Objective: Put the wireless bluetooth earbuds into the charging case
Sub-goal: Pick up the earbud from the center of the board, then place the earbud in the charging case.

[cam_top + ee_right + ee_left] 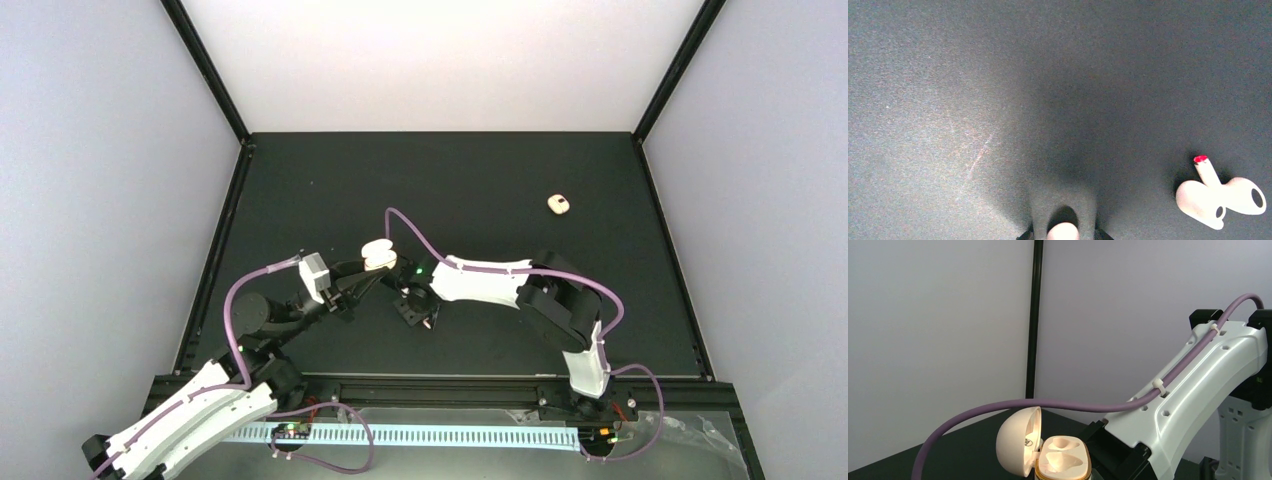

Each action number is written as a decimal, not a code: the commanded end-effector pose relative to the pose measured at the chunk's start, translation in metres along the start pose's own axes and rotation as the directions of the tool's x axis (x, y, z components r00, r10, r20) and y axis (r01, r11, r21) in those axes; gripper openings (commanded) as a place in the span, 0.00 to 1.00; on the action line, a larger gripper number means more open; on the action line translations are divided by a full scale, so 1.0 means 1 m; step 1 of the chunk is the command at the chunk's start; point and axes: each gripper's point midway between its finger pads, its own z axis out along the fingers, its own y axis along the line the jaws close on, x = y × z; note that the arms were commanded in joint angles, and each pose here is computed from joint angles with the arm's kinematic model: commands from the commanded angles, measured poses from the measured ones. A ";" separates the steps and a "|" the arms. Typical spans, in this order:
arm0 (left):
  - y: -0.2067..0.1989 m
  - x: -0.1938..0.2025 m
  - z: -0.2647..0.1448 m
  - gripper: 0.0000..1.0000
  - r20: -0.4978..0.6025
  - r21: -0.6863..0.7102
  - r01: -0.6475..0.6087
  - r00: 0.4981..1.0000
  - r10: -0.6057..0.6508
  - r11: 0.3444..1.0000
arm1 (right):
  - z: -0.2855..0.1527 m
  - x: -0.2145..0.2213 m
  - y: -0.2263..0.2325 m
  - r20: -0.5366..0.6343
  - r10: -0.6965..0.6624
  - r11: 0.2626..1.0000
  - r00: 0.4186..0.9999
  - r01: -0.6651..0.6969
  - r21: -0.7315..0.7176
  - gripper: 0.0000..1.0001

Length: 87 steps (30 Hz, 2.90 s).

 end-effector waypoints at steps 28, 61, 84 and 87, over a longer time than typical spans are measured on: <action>0.000 -0.015 -0.008 0.01 0.042 -0.012 -0.010 0.999 0.011 1.000 | 0.042 0.047 -0.002 -0.112 0.000 0.997 0.994 0.009 0.082 0.15; 0.002 -0.023 -0.008 0.01 0.050 -0.032 -0.013 0.999 0.014 0.999 | -0.078 -0.025 -0.030 0.257 0.113 0.990 0.960 -0.130 0.052 0.01; -0.017 -0.086 0.070 0.02 0.203 0.121 -0.052 0.979 0.026 0.991 | -0.468 0.005 -0.147 0.970 0.225 0.967 -0.095 -0.100 -0.235 0.01; -0.026 -0.096 0.085 0.02 0.238 0.188 -0.047 0.971 0.001 0.981 | -0.488 0.020 -0.144 0.958 0.236 0.969 -0.163 -0.040 -0.245 0.01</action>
